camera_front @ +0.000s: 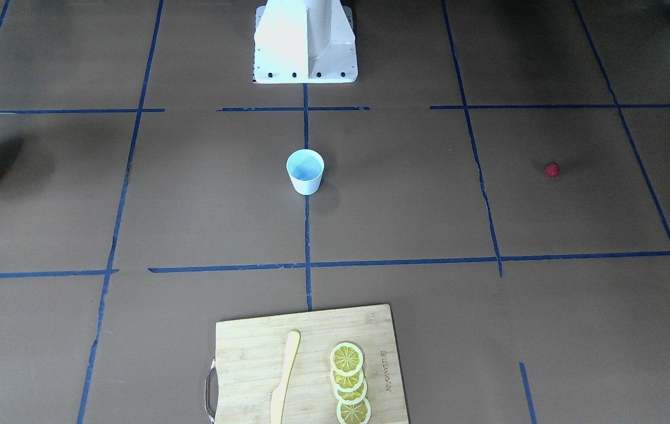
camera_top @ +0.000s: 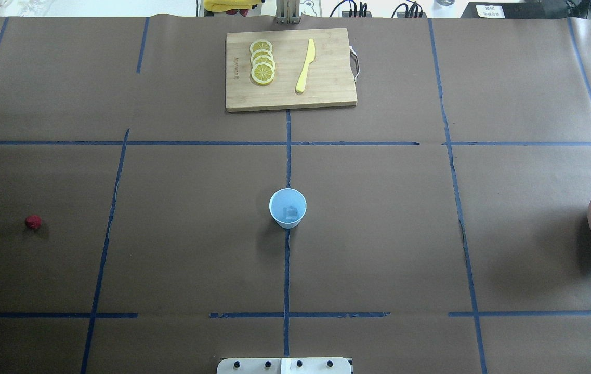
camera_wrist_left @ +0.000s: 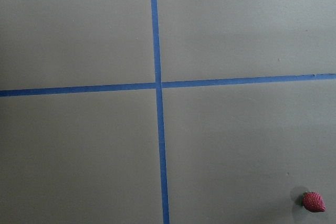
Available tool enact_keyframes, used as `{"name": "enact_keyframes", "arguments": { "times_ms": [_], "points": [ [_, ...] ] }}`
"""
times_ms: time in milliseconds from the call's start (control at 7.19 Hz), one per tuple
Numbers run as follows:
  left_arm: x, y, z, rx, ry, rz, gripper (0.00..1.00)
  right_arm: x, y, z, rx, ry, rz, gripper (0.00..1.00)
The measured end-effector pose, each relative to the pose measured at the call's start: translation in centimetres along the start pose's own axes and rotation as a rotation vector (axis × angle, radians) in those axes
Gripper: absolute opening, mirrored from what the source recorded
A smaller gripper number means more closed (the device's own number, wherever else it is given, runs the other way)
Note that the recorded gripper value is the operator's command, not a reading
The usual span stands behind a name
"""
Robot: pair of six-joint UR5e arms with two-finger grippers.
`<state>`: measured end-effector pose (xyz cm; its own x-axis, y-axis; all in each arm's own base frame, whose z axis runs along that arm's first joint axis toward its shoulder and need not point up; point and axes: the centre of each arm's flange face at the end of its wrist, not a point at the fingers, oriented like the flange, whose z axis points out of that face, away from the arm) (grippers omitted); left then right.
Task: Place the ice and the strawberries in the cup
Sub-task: 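Grasp another ice cube from the pink bowl with the right gripper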
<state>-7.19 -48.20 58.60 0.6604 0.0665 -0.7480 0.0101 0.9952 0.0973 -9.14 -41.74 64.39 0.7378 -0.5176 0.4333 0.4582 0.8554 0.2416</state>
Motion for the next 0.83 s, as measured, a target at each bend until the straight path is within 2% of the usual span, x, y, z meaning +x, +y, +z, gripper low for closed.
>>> {"name": "enact_keyframes", "arguments": {
  "times_ms": [278,695,834],
  "points": [
    [0.3,-0.02,-0.28,0.004,-0.001,0.005,1.0,0.01,-0.07,0.13,-0.002,-0.003,-0.002,0.62],
    [0.55,-0.05,-0.5,0.009,-0.001,0.008,1.0,0.11,0.05,0.36,-0.007,-0.004,-0.003,0.6],
    [0.69,-0.06,-0.62,0.011,-0.001,0.007,1.0,0.15,0.07,0.45,-0.009,-0.004,-0.004,0.55]
  ]
}}
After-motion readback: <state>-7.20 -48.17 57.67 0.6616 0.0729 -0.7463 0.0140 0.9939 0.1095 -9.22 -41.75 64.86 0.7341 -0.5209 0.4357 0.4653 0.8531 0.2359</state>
